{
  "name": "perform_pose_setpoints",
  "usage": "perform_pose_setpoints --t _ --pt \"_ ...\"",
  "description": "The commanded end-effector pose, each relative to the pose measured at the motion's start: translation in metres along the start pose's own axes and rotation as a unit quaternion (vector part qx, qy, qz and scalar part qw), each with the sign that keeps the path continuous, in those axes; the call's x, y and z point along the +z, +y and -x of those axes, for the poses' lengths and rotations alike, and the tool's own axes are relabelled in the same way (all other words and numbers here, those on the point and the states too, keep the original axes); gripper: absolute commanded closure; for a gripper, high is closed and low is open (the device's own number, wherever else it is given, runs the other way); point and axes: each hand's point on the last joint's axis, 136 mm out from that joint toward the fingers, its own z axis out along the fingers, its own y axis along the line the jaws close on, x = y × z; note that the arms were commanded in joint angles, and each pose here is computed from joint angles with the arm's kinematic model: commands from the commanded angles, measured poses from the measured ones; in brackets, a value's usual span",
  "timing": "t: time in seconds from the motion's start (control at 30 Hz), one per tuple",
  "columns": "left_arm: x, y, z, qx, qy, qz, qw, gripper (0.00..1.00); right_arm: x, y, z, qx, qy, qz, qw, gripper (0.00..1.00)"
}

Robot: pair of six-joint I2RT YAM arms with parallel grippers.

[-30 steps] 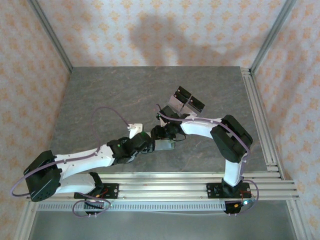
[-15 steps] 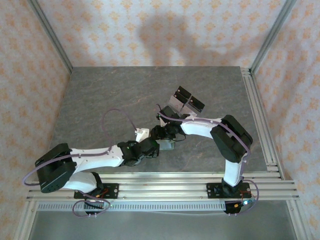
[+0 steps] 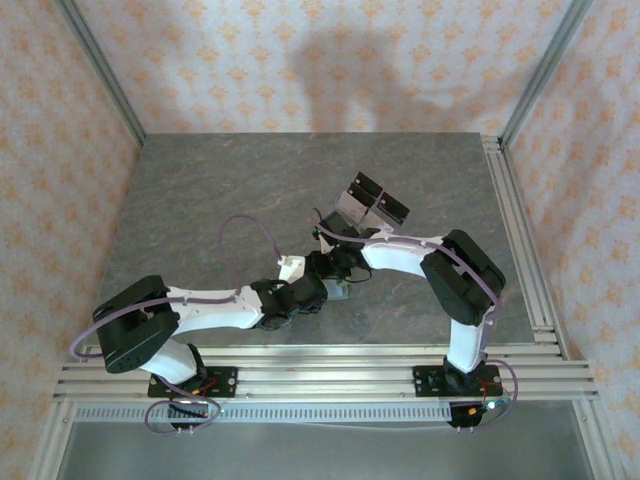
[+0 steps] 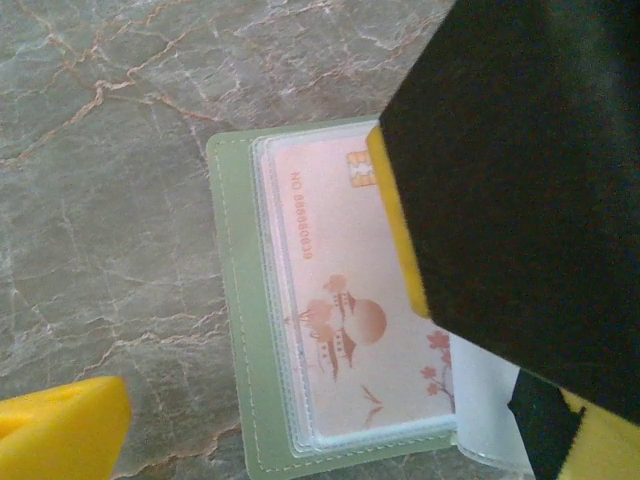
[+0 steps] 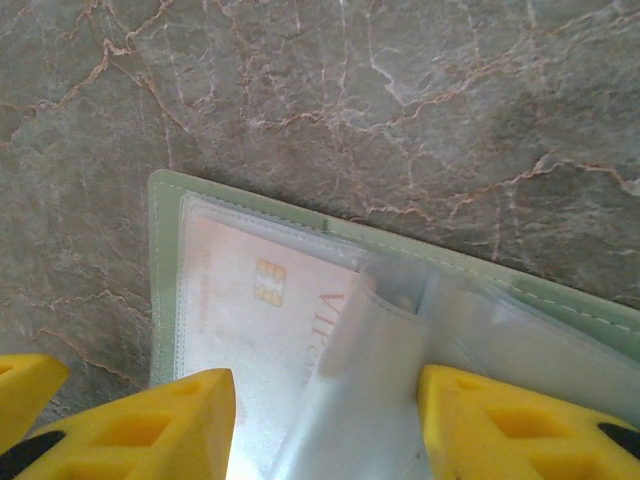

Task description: Put the credit cards into the card holder

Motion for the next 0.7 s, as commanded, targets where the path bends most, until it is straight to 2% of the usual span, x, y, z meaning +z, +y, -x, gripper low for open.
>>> perform_pose_setpoints --t 0.0,0.33,0.67 --pt "0.002 0.01 0.002 -0.006 -0.017 0.029 0.999 0.0 -0.005 0.0 -0.006 0.006 0.01 -0.001 1.0 0.49" --pt "0.003 0.017 -0.001 -0.009 -0.019 0.037 0.999 0.0 -0.047 -0.002 0.011 0.041 -0.058 0.005 0.997 0.45" --pt "0.002 0.018 -0.001 -0.011 -0.02 0.038 0.999 0.0 -0.029 -0.009 -0.003 0.062 -0.036 0.019 0.997 0.44"
